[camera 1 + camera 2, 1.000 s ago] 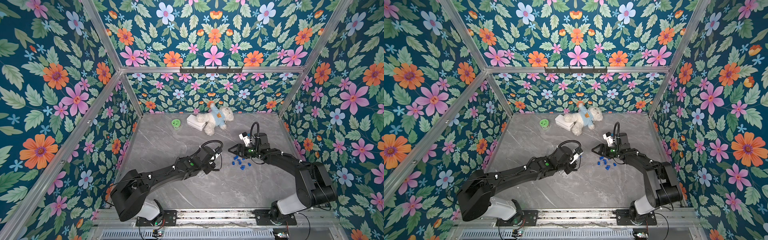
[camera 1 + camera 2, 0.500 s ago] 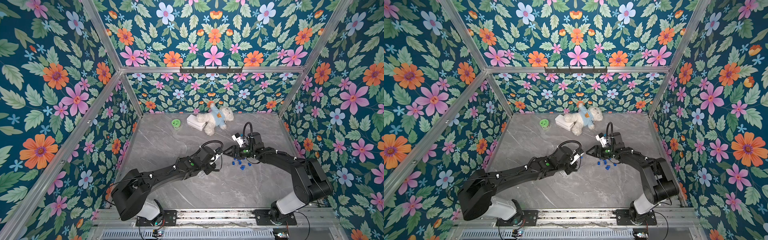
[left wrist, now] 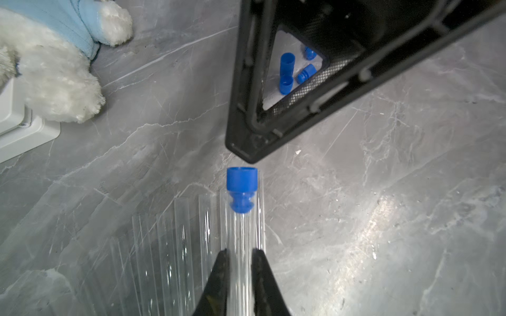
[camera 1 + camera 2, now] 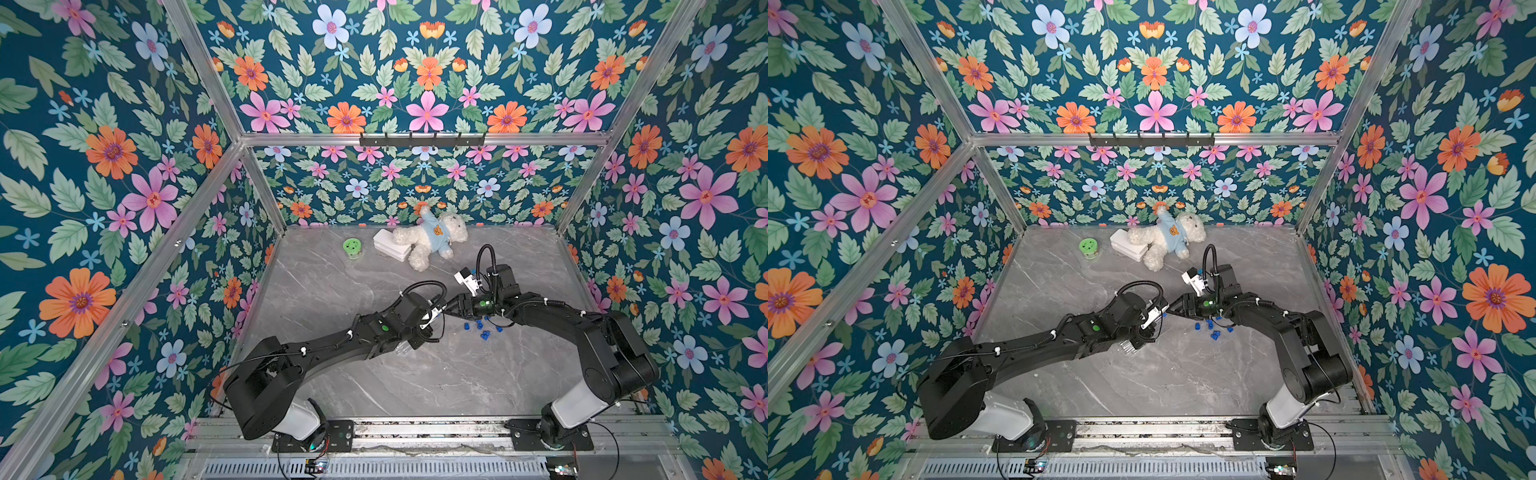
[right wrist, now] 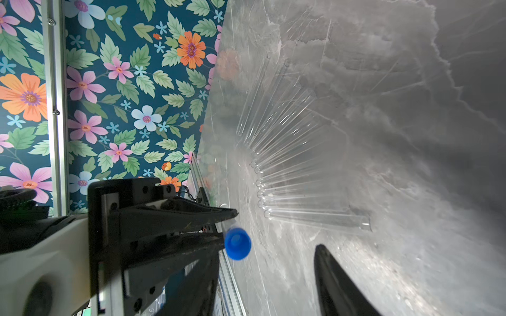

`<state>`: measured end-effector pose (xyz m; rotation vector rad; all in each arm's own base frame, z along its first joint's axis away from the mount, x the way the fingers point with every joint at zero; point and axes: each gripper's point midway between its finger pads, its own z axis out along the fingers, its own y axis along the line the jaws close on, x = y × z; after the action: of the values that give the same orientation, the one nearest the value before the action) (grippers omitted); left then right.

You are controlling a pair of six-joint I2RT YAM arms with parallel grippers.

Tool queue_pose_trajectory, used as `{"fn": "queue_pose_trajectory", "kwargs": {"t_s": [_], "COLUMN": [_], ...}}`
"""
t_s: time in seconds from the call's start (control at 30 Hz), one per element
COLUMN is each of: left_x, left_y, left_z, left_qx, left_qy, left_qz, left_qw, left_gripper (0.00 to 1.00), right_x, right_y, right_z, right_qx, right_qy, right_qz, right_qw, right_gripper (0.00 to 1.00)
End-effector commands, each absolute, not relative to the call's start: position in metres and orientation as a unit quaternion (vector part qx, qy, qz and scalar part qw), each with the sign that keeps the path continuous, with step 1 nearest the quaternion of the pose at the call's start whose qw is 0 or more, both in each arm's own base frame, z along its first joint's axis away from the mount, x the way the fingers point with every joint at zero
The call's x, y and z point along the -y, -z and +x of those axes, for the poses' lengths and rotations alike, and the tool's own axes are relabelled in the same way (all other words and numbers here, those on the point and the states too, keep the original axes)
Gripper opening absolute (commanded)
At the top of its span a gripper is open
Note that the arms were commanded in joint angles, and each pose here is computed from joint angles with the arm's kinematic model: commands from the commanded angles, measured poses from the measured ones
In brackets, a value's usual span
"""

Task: Remove stoppers from test tubes
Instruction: Open the stopper on the test tube.

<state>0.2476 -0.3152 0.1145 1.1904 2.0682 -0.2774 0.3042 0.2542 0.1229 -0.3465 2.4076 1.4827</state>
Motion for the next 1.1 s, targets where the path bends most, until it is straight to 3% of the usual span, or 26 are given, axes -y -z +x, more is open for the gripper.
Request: {"fn": "queue_pose_trajectory", "kwargs": {"t_s": [0.0, 0.7, 1.07], "left_x": [0.319, 0.321, 0.322], "left_y": [-0.120, -0.118, -0.118], "left_z": [0.250, 0.249, 0.249], "left_qx": [-0.797, -0.796, -0.797], "left_qy": [0.112, 0.115, 0.117], "left_qz": [0.463, 0.465, 0.466], "left_qw": [0.371, 0.369, 0.368], "left_gripper": [0.00, 0.00, 0.00], "right_x": [-0.258, -0.273, -0.275], "right_y": [-0.126, -0.125, -0.126], "right_z": [0.301, 0.292, 0.291], "right_qx": [-0.830, -0.824, -0.822], "right_qy": [-0.522, -0.530, -0.534], "right_qz": [-0.135, -0.156, -0.157], "right_qw": [0.144, 0.125, 0.122], "right_gripper": [0.53, 0.36, 0.32]}}
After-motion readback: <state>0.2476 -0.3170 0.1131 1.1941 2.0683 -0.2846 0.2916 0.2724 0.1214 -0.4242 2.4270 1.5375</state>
